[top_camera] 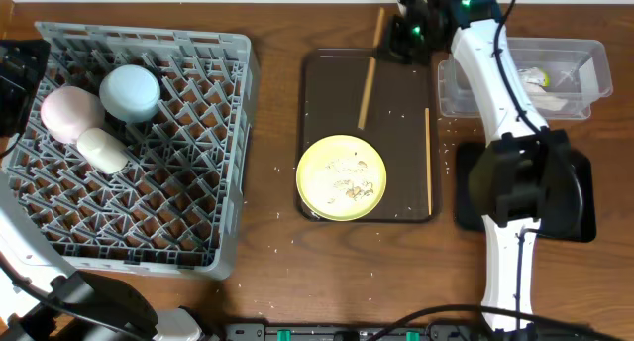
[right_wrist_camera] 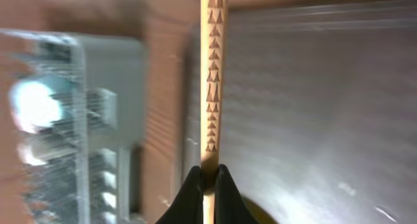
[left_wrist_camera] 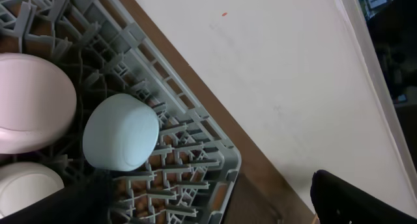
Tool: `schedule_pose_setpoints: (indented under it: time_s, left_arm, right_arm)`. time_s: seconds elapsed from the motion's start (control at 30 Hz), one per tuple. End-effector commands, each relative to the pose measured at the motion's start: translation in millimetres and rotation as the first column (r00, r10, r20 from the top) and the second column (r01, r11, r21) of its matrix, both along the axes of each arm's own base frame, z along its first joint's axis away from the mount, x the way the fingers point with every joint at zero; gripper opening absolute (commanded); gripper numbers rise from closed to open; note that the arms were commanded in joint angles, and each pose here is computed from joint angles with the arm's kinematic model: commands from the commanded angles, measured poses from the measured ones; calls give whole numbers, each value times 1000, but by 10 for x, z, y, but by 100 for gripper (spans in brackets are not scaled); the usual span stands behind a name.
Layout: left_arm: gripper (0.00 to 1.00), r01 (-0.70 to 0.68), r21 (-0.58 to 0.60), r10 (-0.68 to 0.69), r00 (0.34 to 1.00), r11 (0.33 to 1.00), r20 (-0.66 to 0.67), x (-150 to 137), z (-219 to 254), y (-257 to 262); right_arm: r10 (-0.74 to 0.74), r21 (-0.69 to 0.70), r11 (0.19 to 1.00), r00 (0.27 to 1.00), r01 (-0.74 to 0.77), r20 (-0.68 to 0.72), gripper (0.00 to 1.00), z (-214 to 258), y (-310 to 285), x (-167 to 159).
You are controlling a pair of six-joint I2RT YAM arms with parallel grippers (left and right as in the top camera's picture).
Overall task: Sort waste into correct bins and load items into the dishwasher
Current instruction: 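Carry the chopstick to the rack and drop it in with the right gripper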
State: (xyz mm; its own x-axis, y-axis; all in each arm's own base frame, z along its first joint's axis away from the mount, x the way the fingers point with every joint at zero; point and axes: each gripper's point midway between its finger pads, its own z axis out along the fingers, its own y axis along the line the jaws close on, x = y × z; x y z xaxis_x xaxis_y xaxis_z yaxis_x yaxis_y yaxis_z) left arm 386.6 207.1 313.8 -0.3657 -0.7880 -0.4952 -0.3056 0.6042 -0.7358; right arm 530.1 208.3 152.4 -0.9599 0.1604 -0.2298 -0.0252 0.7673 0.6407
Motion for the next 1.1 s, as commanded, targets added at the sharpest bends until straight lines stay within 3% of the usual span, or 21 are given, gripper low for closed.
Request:
schedule_pose_setpoints:
  time_s: [0.0, 0.23, 0.47, 0.63, 1.0, 1.07]
  left_arm:
    - [97, 5, 37, -5, 1000, 999, 13, -32, 69, -12]
    - [97, 5, 36, -5, 1000, 999, 12, -33, 68, -13]
    - [97, 6, 16, -5, 1000, 1000, -8, -59, 25, -38]
    - [97, 6, 2, -6, 1000, 1000, -23, -78, -6, -57]
    - [97, 5, 2, -5, 1000, 1000, -23, -77, -7, -55]
    - [97, 5, 2, -5, 1000, 1000, -22, -78, -5, -56]
  right_arm:
    - [3, 179, 984, 999, 6, -51, 1, 265, 534, -74]
    - [29, 311, 949, 996, -53, 82, 1, 624, 1567, -136]
    - [119, 300, 938, 974, -174, 194, 1, 711, 2199, -453]
    - [161, 286, 935, 969, -210, 185, 1, 589, 2412, -617]
    - [281, 269, 921, 959, -282, 42, 1, -185, 2881, -1048]
    - [285, 255, 923, 957, -287, 43, 7, -215, 2896, -1076]
